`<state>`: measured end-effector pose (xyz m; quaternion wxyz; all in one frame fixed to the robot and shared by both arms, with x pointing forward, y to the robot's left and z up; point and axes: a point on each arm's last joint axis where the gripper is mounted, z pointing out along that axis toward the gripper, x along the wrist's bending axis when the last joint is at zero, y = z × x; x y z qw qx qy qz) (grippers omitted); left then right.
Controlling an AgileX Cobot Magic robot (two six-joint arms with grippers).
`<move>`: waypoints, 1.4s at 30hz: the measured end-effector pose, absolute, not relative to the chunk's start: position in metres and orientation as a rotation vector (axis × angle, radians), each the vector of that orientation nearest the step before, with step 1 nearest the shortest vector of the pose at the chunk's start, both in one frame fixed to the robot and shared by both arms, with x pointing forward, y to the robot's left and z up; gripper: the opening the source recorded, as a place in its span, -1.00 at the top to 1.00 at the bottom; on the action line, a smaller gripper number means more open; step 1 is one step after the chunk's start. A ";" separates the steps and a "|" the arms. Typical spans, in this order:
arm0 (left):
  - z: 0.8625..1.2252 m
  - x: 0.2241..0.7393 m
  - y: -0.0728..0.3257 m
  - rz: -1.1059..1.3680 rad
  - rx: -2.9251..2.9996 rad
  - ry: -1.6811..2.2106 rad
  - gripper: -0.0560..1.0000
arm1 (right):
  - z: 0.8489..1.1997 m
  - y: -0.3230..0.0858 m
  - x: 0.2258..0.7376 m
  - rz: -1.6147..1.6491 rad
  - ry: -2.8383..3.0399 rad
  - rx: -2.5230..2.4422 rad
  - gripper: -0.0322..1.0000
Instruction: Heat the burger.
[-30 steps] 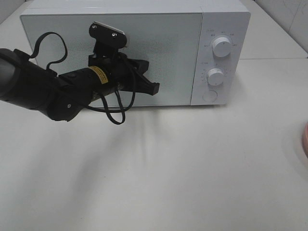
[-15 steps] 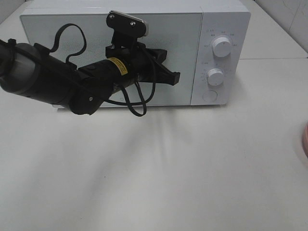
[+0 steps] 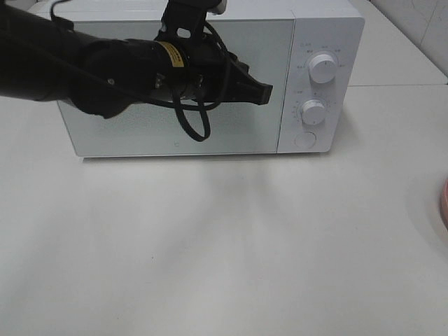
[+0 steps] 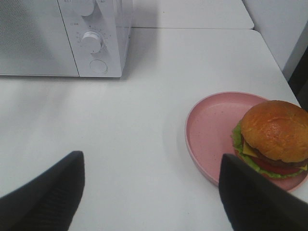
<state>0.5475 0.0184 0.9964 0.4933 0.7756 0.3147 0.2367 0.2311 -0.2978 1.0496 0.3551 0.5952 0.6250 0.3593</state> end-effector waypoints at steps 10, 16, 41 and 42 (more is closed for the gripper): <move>1.031 0.496 0.057 0.368 2.344 0.900 0.80 | 1.050 -0.298 0.231 0.928 1.615 1.538 -0.48; 1.046 0.478 0.072 0.303 2.419 0.974 0.23 | 1.050 -0.298 0.231 0.928 1.616 1.539 -0.48; 1.092 0.494 0.224 0.333 2.234 1.703 -0.99 | 1.050 -0.298 0.231 0.928 1.616 1.539 -0.48; 1.094 0.494 0.229 0.343 2.221 1.714 -0.99 | 1.050 -0.298 0.231 0.928 1.616 1.539 -0.48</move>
